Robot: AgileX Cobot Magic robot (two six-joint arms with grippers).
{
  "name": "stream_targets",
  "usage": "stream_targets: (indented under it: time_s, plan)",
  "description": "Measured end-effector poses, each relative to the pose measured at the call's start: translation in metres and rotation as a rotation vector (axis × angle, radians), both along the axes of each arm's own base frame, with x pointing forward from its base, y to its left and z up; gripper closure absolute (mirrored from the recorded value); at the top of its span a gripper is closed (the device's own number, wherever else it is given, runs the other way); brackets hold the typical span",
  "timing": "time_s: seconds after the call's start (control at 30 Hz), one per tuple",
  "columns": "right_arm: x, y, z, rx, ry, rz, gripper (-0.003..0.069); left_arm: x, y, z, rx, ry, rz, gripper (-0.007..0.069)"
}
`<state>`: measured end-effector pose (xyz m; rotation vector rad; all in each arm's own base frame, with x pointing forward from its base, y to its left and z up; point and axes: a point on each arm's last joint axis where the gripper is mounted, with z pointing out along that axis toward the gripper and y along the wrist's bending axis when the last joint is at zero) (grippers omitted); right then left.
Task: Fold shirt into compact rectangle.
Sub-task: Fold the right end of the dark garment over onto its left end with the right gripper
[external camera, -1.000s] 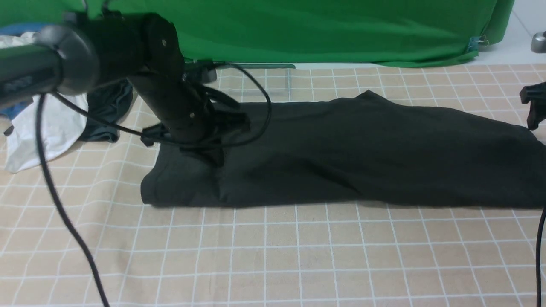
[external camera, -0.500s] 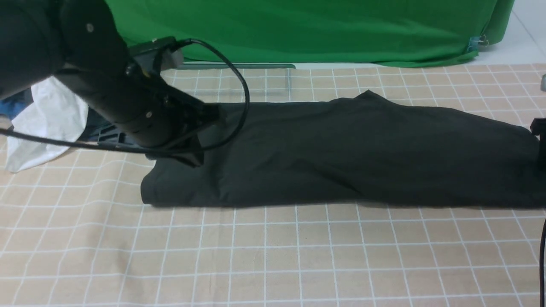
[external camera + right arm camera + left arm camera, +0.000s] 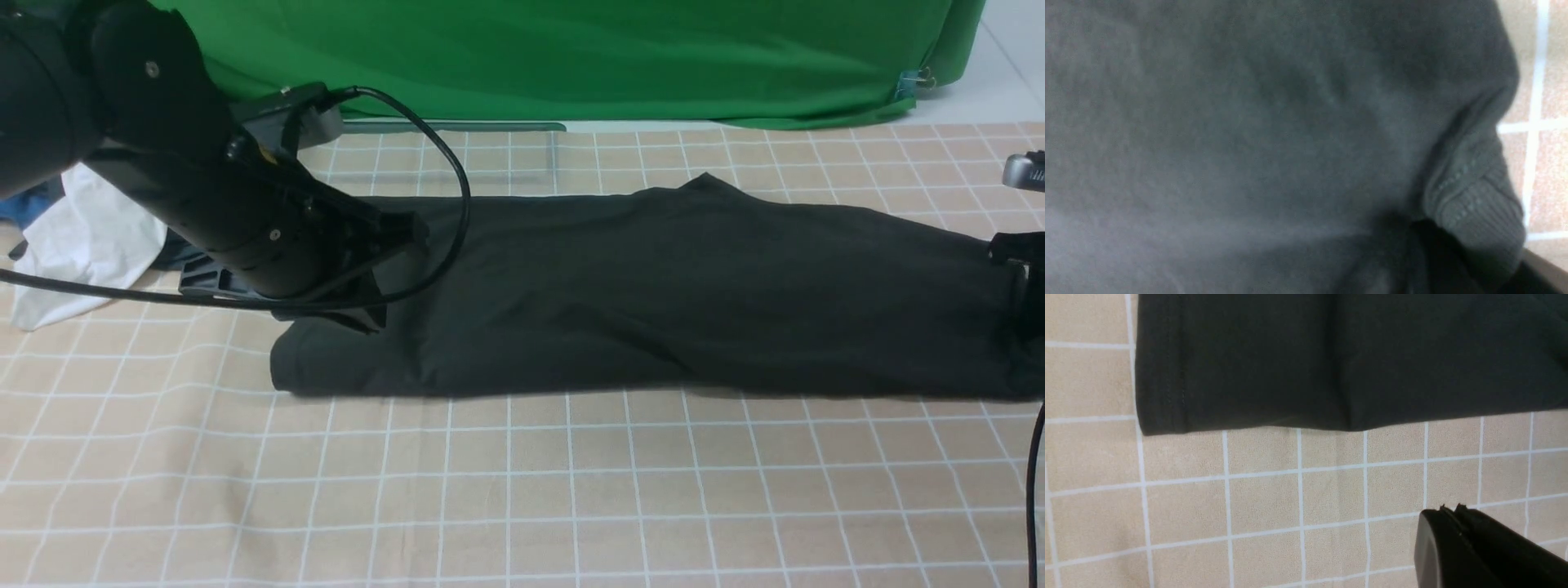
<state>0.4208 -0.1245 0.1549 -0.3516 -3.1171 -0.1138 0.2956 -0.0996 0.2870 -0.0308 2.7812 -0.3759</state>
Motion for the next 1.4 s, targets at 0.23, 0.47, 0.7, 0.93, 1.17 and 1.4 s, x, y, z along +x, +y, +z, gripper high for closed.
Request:
stream_targets:
  time_s: [0.23,0.47,0.7,0.93,1.17,1.4]
  plan:
    - [-0.001,-0.023,0.027,-0.127,-0.019,-0.068,0.0537,-0.001,0.000,0.000,0.003,0.013,-0.002,0.0613]
    - [-0.005,-0.036,0.105,-0.264,-0.200,-0.098,0.0537,-0.002,0.000,-0.001,0.005,0.022,-0.004,0.0613]
    - [0.000,0.010,0.153,-0.163,-0.359,-0.053,0.0537,-0.002,0.000,-0.001,0.005,0.022,-0.004,0.0613]
    - [0.009,0.126,0.191,0.048,-0.499,0.145,0.0537,-0.002,0.000,-0.001,0.005,0.022,-0.004,0.0613]
    - [-0.003,0.251,0.194,0.223,-0.541,0.345,0.0537,-0.004,0.010,0.008,-0.019,0.006,0.068,0.0613]
    - [-0.020,0.359,0.168,0.356,-0.565,0.461,0.0537,-0.016,0.041,0.040,-0.050,-0.105,0.169,0.0613]
